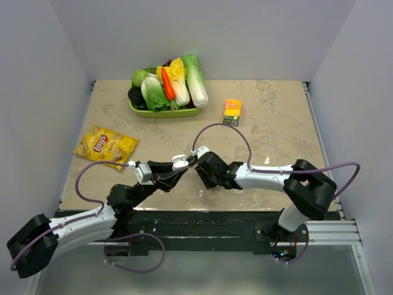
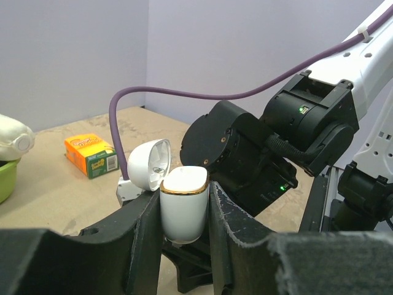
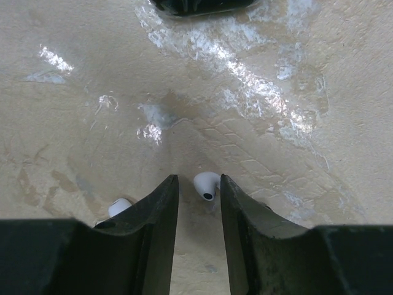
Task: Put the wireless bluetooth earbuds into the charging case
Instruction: Adjust the earbud at the center of the board.
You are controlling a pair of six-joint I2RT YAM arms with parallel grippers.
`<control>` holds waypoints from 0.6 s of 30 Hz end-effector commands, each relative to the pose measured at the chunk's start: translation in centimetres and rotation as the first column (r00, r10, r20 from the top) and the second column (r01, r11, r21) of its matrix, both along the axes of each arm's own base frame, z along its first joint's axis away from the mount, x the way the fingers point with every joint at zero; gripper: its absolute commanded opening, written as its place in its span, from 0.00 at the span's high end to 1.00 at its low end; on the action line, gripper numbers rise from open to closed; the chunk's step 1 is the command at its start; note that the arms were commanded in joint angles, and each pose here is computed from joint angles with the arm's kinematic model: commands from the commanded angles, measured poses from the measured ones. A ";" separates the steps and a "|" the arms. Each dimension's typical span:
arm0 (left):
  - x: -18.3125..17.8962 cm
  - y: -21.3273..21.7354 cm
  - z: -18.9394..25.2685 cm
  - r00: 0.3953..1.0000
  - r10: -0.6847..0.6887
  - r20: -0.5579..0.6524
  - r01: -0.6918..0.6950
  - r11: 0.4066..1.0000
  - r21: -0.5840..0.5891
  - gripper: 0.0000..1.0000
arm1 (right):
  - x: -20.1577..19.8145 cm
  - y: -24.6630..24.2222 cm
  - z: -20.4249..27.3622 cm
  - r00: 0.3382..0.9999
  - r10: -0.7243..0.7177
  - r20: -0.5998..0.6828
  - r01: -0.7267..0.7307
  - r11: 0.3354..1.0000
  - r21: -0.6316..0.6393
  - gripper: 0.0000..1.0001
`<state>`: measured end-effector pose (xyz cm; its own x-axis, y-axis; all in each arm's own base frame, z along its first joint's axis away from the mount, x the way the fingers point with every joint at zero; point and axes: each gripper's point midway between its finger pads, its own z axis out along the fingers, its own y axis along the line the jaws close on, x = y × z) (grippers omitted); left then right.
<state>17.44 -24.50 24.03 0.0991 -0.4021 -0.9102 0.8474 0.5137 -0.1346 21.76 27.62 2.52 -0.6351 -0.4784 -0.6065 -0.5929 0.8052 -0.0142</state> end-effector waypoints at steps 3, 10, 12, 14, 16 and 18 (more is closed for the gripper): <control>-0.7 0.7 -1.9 1.000 -0.004 -0.007 0.004 1.000 0.003 1.00 | 0.8 0.8 0.8 0.999 -0.028 0.015 0.028 0.999 0.026 0.66; -0.7 0.7 -2.0 1.000 -0.004 -0.008 0.004 1.000 0.002 1.00 | 1.0 0.7 0.2 0.999 -0.049 0.007 0.049 0.999 0.013 0.74; -0.7 0.8 -1.9 1.000 -0.001 -0.008 0.001 1.000 0.000 1.00 | 1.1 0.9 0.1 0.998 -0.060 0.001 0.060 0.998 0.017 0.77; -0.8 0.8 -1.9 1.000 -0.003 -0.006 0.003 1.000 0.000 1.00 | 1.2 0.8 -0.2 0.997 -0.073 -0.007 0.073 0.997 0.010 0.83; -0.8 0.8 -1.8 1.000 -0.003 -0.005 0.003 1.000 -0.002 1.00 | 1.4 0.9 -0.3 0.996 -0.088 -0.014 0.089 0.996 0.018 0.90; -0.8 0.8 -1.9 1.000 -0.003 -0.006 0.003 1.000 0.000 1.00 | 1.7 0.7 -0.3 0.993 -0.116 -0.019 0.117 0.993 0.025 0.97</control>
